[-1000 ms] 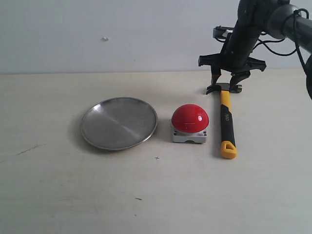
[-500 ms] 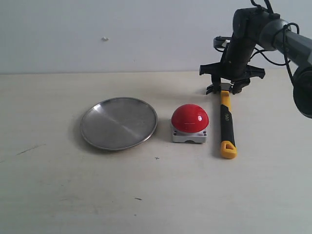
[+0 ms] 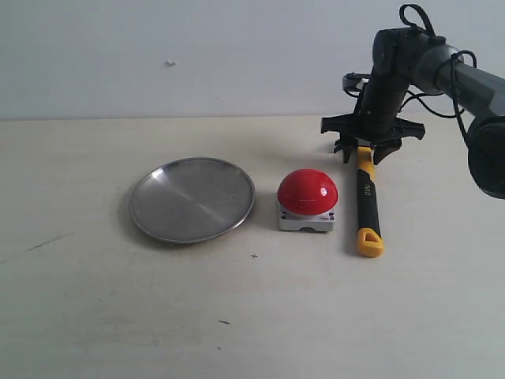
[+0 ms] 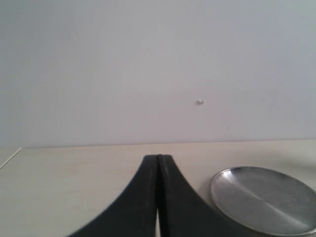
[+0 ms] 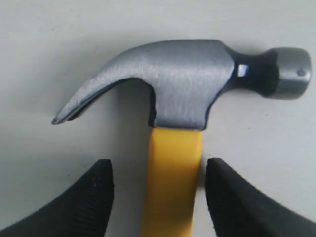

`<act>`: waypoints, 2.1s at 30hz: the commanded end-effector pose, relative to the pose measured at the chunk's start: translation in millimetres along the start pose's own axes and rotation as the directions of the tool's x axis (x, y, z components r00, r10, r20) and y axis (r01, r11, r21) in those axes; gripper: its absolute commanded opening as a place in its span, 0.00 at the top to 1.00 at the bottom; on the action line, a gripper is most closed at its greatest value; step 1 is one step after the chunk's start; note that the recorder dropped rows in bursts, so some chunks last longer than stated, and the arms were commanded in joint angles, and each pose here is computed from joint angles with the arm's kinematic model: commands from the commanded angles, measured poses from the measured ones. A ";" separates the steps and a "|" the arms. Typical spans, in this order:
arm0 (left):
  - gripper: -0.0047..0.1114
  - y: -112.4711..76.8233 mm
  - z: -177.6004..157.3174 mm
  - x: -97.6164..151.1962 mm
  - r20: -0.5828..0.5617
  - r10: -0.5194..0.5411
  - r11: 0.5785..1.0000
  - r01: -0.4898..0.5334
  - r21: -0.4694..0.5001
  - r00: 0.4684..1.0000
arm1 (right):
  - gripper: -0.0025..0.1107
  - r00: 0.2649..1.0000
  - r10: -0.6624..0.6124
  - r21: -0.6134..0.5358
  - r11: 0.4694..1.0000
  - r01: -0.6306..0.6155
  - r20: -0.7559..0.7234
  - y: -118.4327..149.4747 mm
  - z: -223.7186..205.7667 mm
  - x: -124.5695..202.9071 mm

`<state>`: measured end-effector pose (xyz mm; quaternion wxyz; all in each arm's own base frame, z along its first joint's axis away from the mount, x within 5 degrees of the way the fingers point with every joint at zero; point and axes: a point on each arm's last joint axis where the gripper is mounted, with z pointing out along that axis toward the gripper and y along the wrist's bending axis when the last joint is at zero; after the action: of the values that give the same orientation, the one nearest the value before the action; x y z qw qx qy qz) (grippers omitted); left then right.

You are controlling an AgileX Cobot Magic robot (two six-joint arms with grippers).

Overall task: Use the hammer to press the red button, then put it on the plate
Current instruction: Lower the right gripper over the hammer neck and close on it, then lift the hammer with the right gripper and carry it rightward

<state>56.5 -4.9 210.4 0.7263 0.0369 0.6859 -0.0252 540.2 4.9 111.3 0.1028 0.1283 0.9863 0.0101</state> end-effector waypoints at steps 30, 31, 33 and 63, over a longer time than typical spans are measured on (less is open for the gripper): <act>0.96 0.1 -0.4 -0.8 0.009 -0.003 1.000 0.003 -0.001 1.000 | 0.98 0.999 -0.050 0.100 0.994 0.050 0.005 -8.8 12.8 -0.2; 0.96 0.1 -0.4 -0.8 0.009 -0.003 1.000 0.003 -0.001 1.000 | 0.98 0.998 -0.063 0.100 0.993 0.062 0.004 -8.8 12.8 -0.2; 0.96 0.1 -0.4 -0.8 0.009 -0.003 1.000 0.003 -0.001 1.000 | 0.98 0.992 -0.127 0.094 0.988 0.126 0.000 -8.2 10.1 -0.5; 0.96 0.1 -0.4 -0.8 0.009 -0.003 1.000 0.003 -0.001 1.000 | 0.98 0.983 -0.156 -0.045 0.986 0.161 0.097 -16.1 -121.5 73.7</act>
<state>56.5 -4.9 210.4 0.7263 0.0369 0.6859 -0.0252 458.0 7.3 190.4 0.1013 0.0479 0.9936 0.0106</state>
